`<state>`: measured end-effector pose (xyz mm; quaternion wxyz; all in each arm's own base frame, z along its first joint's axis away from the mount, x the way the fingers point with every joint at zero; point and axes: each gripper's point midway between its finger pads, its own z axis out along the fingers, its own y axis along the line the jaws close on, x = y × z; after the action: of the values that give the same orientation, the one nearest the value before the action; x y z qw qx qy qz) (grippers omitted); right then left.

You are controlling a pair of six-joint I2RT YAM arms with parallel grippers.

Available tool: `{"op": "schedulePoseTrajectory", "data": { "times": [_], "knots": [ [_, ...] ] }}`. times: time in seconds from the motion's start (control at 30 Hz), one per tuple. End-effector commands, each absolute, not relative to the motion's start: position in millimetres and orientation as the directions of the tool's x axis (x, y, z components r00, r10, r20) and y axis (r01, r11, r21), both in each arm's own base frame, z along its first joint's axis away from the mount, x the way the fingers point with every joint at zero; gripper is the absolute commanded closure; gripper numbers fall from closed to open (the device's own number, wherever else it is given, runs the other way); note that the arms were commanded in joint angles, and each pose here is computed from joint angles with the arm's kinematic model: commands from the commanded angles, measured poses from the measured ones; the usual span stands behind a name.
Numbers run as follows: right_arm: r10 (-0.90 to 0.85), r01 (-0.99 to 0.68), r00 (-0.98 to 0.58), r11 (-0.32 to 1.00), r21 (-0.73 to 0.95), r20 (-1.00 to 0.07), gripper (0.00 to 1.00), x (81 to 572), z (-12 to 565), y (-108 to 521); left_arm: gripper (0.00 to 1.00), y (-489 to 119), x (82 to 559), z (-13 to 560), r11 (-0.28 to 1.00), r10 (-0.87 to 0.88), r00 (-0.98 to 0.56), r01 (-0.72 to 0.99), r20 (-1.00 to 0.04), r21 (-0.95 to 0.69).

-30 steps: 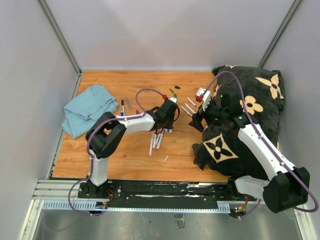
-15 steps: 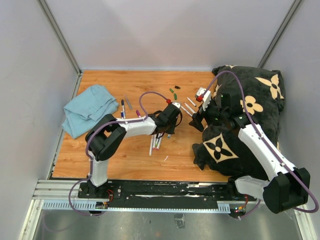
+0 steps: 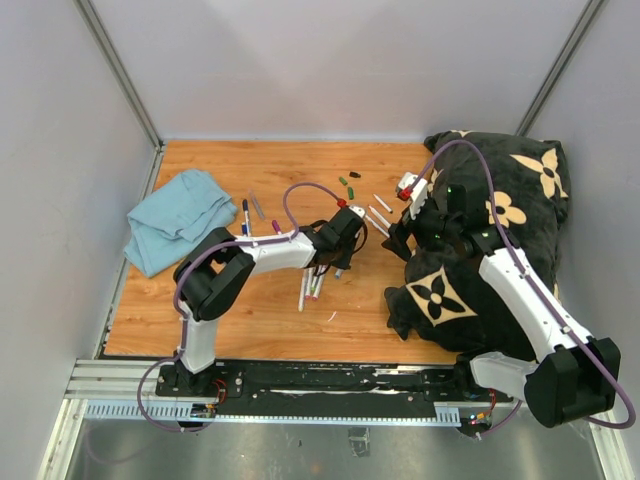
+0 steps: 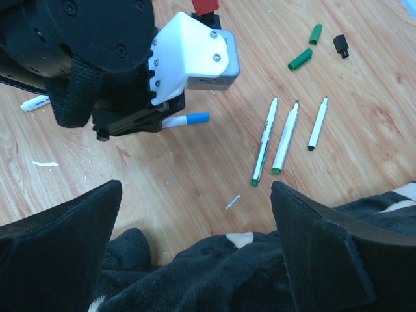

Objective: Open the pen caps
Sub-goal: Pick up the pen from the center of the board.

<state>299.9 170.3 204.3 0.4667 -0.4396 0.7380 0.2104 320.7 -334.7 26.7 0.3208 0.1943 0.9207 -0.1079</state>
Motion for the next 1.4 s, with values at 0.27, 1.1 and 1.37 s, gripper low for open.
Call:
{"op": "schedulePoseTrajectory", "data": {
  "times": [0.27,1.1,1.37],
  "knots": [
    [-0.43,-0.837,-0.152,0.535,-0.115,-0.89,0.02,300,224,165,0.63,-345,333,14,0.882,0.386,-0.714,0.471,-0.583,0.008],
    [-0.248,-0.902,-0.246,0.412,0.127,-0.937,0.02,274,225,200,0.99,-354,320,100,0.833,0.189,-0.588,0.52,-0.787,-0.188],
    [-0.172,-0.902,-0.3,0.371,0.221,-0.938,0.02,268,223,210,1.0,-333,304,126,0.794,-0.04,-0.547,0.491,-0.836,-0.36]
  ]
}}
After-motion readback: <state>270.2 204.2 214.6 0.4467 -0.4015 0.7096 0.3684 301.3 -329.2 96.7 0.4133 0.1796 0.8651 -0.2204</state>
